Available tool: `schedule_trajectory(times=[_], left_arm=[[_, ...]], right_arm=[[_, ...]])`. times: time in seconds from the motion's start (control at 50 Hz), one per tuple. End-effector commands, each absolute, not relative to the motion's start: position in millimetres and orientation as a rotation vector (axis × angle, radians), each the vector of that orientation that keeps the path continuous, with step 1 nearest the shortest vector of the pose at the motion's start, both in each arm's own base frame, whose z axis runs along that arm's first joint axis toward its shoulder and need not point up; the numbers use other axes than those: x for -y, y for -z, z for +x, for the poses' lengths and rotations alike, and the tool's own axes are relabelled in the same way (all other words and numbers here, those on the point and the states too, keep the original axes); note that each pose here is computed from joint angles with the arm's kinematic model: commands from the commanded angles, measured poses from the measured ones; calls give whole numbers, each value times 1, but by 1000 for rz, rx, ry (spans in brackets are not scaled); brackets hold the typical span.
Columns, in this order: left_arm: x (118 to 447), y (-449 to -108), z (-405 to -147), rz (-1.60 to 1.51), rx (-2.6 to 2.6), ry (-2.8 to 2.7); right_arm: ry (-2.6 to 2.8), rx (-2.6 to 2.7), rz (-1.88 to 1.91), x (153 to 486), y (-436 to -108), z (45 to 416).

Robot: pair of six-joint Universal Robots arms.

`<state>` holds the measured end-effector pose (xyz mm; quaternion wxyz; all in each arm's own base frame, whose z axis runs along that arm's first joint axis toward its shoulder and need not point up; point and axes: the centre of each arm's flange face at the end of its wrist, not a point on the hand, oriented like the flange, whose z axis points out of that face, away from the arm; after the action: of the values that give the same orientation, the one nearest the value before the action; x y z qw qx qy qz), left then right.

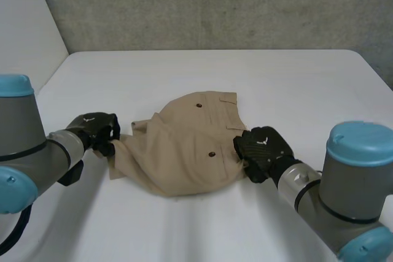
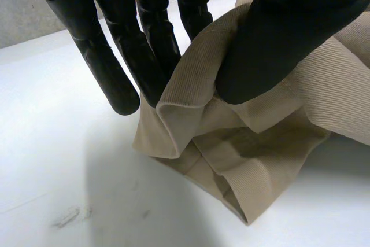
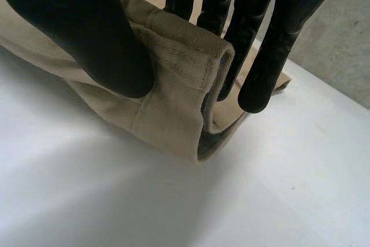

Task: Fold the shorts.

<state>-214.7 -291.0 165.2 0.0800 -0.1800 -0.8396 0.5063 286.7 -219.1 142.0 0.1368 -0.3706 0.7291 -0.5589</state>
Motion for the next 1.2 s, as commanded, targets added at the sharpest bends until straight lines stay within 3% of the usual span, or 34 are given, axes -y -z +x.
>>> schedule_trajectory(times=[0.02,0.2,0.28,0.36,0.46,0.54,0.66,0.9,0.98,1.2], left_arm=[[268,-210,-215,-570,2437,-1546],[225,-319,-212,-533,2126,-1828],[203,-375,-205,-454,1927,-2005],[180,-420,-197,-404,1768,-2122],[147,-465,-191,-372,1607,-2204],[142,-472,-191,-365,1590,-2195],[163,-449,-195,-357,1719,-2107],[270,-319,-224,-363,2189,-1656],[310,-283,-236,-362,2221,-1618],[399,-215,-277,-330,2120,-1830]], right_arm=[[1825,-2010,-1012,230,-211,281],[2132,-1833,-921,218,-330,260],[2342,-1693,-812,200,-395,244],[2480,-1596,-709,186,-438,233],[2547,-1526,-653,171,-467,225],[2539,-1542,-654,162,-473,222],[2444,-1697,-707,169,-456,220],[1853,-2260,-935,258,-295,257],[1872,-2248,-913,288,-258,271],[2238,-2072,-751,359,-213,293]])
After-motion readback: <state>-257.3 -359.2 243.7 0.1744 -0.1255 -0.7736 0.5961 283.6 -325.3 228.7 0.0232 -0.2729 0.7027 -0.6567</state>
